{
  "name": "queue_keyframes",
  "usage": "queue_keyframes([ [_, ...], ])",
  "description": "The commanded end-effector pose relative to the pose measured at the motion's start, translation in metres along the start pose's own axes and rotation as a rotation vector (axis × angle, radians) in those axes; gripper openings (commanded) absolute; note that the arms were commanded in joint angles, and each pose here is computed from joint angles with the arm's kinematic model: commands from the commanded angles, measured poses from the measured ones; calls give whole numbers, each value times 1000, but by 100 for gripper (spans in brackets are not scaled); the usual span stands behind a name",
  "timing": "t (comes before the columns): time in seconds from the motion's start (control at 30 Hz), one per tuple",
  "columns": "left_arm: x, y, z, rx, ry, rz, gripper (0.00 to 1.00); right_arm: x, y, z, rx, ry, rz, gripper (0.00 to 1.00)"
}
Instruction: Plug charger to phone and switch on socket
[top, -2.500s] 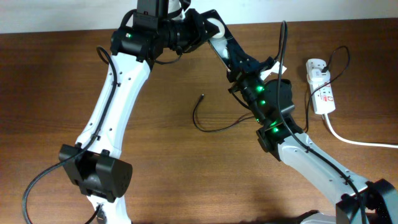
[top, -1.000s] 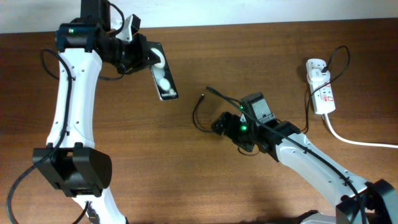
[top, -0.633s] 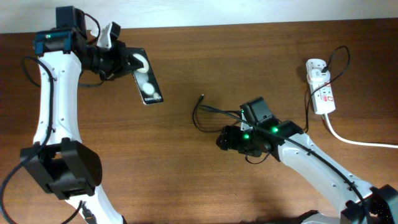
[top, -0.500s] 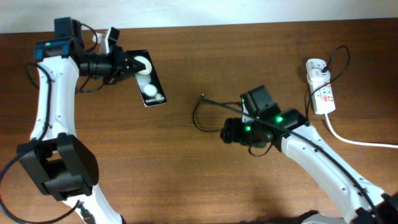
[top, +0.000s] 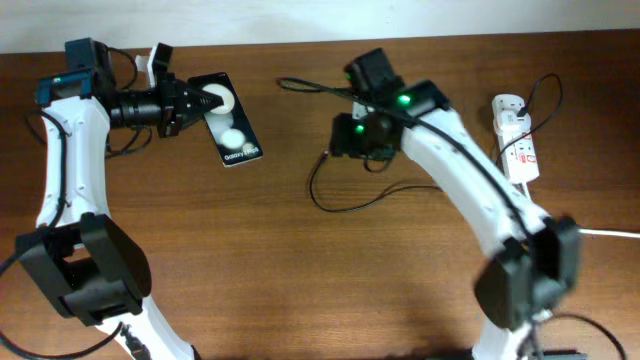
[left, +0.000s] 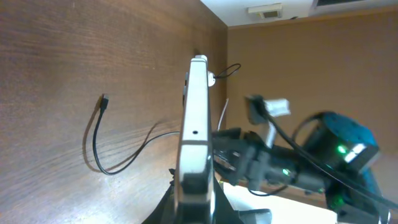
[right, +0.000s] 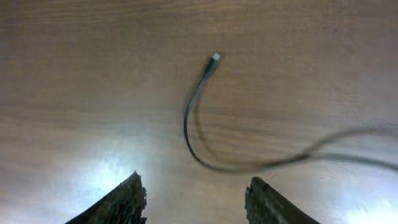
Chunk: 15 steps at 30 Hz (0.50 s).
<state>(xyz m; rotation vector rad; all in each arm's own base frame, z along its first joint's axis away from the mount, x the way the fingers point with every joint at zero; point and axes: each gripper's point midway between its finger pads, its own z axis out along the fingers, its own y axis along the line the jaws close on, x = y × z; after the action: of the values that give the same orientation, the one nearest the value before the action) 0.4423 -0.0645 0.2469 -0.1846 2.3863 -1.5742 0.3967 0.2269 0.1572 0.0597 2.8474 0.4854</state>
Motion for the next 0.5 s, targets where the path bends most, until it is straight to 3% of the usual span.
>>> queue_keyframes([
  [0.0,2,-16,-7,49,-10,36,0,-13,24,50,-55,43,34,54],
  [0.2,2,-16,-7,48,-10,36,0,-9,19,122,-42,97,135,42],
  [0.47,2,-16,-7,48,-10,36,0,-4,7,147,39,85,148,32],
])
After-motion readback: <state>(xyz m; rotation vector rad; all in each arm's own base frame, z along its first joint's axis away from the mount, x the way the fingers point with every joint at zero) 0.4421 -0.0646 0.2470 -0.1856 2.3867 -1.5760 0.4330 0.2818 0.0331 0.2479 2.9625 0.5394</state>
